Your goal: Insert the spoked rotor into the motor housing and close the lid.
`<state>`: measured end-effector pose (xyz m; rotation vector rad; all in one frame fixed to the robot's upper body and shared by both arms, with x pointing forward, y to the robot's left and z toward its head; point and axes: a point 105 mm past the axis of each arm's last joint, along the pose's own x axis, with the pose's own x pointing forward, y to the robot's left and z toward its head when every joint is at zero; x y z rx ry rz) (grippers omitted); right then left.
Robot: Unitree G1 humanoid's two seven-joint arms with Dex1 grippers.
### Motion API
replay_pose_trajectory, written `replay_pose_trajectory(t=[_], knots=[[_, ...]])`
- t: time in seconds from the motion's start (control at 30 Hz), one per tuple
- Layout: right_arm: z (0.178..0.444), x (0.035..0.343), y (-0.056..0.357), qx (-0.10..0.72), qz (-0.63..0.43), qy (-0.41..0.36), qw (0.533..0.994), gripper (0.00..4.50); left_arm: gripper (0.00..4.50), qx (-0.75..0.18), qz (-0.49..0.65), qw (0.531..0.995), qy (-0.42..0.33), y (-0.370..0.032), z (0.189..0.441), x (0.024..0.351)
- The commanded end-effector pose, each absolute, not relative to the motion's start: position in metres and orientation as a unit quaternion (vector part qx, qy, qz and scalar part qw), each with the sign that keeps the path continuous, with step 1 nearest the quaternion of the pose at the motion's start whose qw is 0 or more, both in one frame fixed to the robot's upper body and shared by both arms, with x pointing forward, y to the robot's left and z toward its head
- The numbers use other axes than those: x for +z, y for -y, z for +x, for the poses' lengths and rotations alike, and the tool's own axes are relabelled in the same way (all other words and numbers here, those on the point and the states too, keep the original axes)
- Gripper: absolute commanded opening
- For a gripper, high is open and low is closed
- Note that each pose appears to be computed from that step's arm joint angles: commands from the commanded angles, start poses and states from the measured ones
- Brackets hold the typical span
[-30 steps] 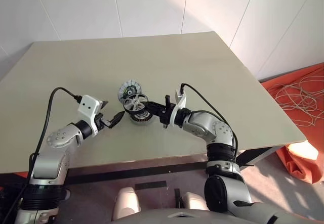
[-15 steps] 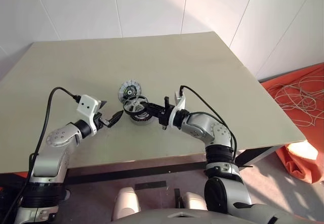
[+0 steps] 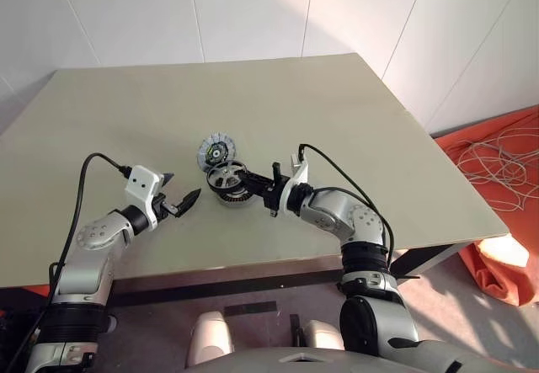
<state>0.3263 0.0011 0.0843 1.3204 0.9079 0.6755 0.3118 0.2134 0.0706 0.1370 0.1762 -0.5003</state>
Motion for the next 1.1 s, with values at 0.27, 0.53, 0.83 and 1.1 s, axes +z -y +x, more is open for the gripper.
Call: replay_pose_trajectory(t=[0.27,0.53,0.83,1.1], knots=[[0.3329,0.0998,0.0064,0.311,0.568,-0.357,0.674,0.3,4.5,-0.252,0.077,0.963,-0.058,-0.2128,0.3198,0.0783],[0.3348,0.0987,0.0079,0.306,0.565,-0.356,0.678,0.3,4.5,-0.253,0.078,0.963,-0.056,-0.2136,0.3227,0.076],[0.333,0.0989,0.0073,0.313,0.571,-0.356,0.671,1.31,4.5,-0.251,0.08,0.963,-0.053,-0.2148,0.323,0.0765],[0.3335,0.098,0.0071,0.313,0.557,-0.357,0.681,3.98,4.5,-0.251,0.081,0.963,-0.05,-0.2134,0.3225,0.0803]])
